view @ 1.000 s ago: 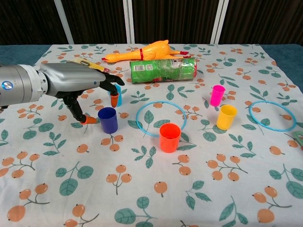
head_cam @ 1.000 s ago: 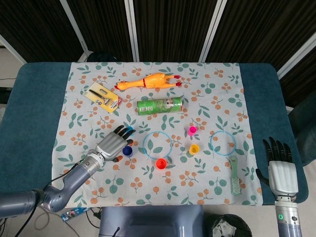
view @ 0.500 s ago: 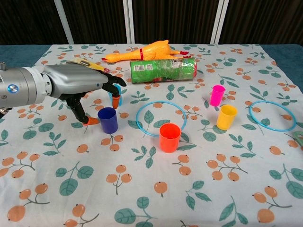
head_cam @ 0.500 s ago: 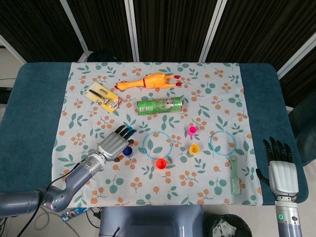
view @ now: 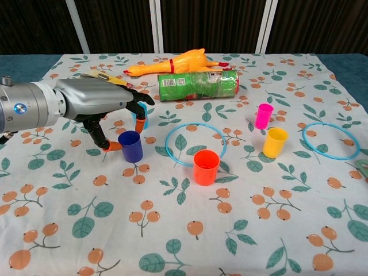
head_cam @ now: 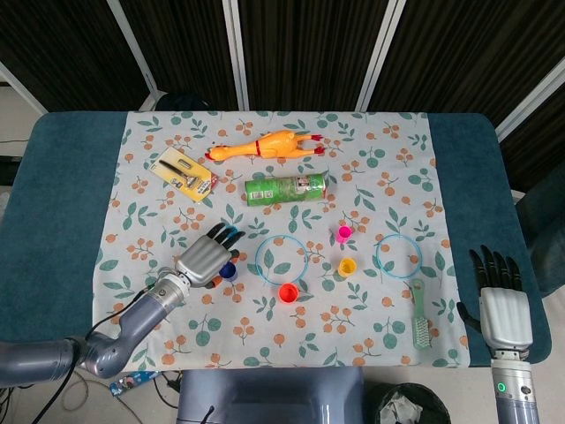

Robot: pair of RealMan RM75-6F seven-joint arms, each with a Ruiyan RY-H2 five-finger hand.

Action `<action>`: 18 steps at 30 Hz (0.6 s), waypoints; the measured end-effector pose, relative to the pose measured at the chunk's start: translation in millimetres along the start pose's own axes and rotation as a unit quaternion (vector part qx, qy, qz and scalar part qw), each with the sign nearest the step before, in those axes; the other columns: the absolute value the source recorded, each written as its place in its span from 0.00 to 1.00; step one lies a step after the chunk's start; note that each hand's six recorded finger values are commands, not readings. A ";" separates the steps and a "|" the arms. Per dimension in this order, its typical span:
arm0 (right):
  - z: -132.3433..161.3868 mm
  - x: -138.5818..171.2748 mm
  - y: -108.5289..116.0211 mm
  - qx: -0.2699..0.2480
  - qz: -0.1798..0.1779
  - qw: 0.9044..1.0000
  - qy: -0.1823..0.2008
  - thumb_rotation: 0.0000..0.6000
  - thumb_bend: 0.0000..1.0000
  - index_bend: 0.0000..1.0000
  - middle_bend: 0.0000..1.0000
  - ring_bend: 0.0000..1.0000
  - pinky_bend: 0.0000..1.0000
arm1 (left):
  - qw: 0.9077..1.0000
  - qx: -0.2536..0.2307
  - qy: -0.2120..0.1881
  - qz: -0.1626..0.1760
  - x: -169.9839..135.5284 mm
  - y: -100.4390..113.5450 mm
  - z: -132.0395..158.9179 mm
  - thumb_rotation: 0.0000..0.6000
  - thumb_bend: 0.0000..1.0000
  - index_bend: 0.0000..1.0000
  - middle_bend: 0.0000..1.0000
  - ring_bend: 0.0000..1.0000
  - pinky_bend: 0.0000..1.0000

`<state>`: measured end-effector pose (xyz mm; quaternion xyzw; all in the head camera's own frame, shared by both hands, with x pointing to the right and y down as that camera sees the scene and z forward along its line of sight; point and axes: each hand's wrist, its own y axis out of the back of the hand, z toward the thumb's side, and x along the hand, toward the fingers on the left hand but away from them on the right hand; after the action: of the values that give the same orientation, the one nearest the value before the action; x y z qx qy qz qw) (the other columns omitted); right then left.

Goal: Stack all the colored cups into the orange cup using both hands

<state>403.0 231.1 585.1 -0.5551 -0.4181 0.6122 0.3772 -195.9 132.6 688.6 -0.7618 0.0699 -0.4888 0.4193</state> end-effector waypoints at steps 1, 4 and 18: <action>0.0 -0.1 0.0 0.000 0.000 1.000 0.000 1.00 0.32 0.00 0.00 0.00 0.06 | 1.000 0.000 0.000 0.000 0.1 0.0 0.1 1.00 0.30 0.42 0.03 0.00 0.00; -0.1 0.0 0.2 0.001 -0.001 1.000 0.000 1.00 0.32 0.00 0.00 0.00 0.06 | 1.000 -0.003 -0.001 0.003 -0.1 2.0 0.8 1.00 0.30 0.42 0.03 0.00 0.00; 0.0 0.3 0.4 0.001 0.000 1.000 -0.001 1.00 0.32 0.00 0.00 0.00 0.06 | 0.997 -0.044 -0.032 0.061 -12.5 52.9 15.5 1.00 0.30 0.42 0.03 0.00 0.00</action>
<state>403.0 231.2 584.6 -0.5539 -0.4179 0.6135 0.3770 -173.7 114.1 640.0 -0.7891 0.1247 -0.4340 0.4165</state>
